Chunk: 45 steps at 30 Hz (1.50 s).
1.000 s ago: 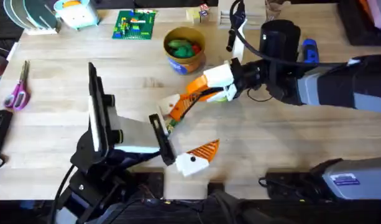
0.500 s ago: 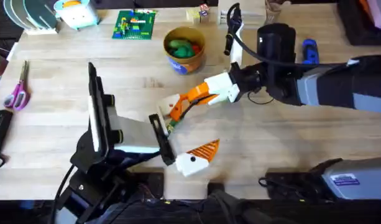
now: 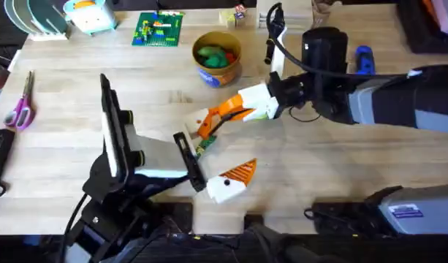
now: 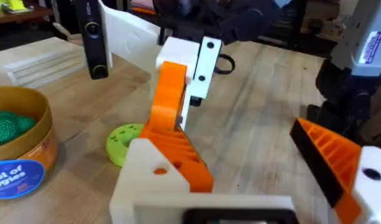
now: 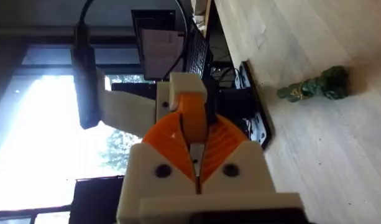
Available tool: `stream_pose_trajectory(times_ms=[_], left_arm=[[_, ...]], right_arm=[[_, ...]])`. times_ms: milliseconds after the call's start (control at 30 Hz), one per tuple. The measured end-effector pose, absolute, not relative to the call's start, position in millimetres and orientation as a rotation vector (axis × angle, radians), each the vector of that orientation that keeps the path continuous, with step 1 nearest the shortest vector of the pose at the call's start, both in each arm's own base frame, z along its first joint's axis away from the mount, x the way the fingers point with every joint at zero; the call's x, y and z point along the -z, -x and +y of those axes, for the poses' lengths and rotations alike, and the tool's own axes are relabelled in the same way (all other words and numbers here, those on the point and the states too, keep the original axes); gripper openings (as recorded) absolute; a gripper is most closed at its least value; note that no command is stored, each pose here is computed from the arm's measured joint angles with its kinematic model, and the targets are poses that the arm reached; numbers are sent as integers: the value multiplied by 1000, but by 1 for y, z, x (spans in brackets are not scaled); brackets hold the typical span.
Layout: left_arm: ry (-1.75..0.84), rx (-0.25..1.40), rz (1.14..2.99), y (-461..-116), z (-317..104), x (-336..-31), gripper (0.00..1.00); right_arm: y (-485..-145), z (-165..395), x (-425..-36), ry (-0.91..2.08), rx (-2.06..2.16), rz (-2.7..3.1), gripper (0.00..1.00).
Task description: Pick up the gripper from the table and insert it into the empty holder that is missing its gripper. Then pick up a screw, insert it into the mounting hole, and use the screwdriver to tighten it. Finally, clean up the table by picking up the vegetable and placing it into the bucket.
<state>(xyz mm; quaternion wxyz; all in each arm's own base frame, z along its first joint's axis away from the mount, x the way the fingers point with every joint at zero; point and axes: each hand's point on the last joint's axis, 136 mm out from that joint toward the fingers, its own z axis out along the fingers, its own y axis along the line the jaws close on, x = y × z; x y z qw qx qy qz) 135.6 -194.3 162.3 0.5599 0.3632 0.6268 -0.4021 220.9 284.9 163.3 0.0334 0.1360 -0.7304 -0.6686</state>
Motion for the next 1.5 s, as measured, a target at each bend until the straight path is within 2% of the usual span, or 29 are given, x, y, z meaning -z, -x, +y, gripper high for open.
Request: stream_pose_trajectory(times_ms=[467, 833, 1500], left_arm=[[-699, 817, 1539, -163, -179, -161, 993], [-609, 728, 1569, -179, -167, -160, 993], [-591, 726, 1578, -180, -165, -160, 992]], right_arm=[[-242, 301, -165, -316, 2085, -2384, 8], [-239, 330, -163, -210, 2063, -2457, 8], [-240, 336, -161, -175, 2061, -2493, 8]])
